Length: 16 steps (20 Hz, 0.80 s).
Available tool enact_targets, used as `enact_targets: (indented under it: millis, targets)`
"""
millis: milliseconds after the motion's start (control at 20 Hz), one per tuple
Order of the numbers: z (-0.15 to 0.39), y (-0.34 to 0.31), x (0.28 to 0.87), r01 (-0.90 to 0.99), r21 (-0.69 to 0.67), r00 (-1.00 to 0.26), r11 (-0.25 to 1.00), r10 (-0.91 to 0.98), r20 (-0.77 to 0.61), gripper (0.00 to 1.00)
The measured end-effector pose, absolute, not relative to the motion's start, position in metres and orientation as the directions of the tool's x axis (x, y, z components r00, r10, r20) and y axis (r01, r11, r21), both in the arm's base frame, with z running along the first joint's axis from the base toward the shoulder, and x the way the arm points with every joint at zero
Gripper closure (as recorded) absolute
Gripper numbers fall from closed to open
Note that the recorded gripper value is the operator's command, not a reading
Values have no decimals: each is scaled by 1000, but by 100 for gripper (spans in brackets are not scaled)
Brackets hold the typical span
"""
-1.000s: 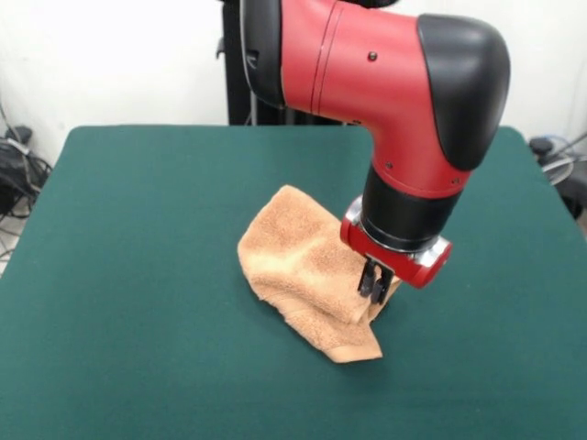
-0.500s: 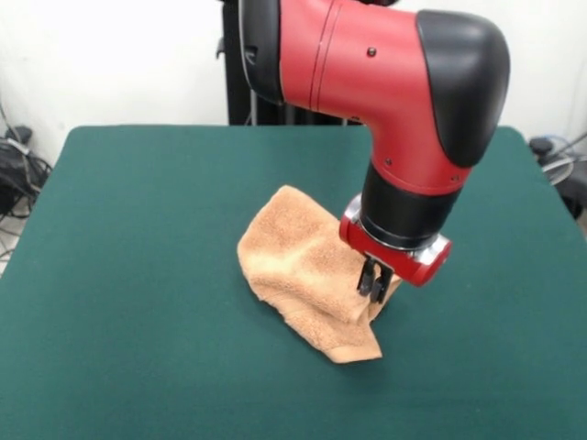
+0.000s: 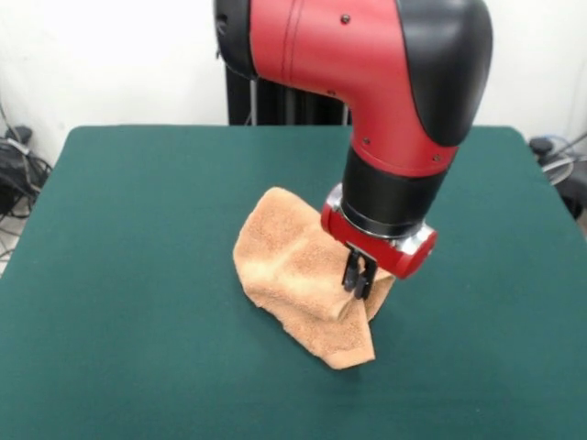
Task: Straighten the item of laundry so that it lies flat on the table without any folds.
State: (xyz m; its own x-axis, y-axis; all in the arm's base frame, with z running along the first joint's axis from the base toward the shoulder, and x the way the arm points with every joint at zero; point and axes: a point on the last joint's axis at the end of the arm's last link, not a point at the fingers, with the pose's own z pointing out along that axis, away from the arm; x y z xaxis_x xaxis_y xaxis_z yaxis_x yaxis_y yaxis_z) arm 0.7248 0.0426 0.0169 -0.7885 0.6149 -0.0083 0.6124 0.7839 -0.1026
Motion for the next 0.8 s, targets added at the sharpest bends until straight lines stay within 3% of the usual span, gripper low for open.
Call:
enact_targets:
  millis: [800]
  targets:
    - [67,8,729,657,-108,-745,746,665,60,100]
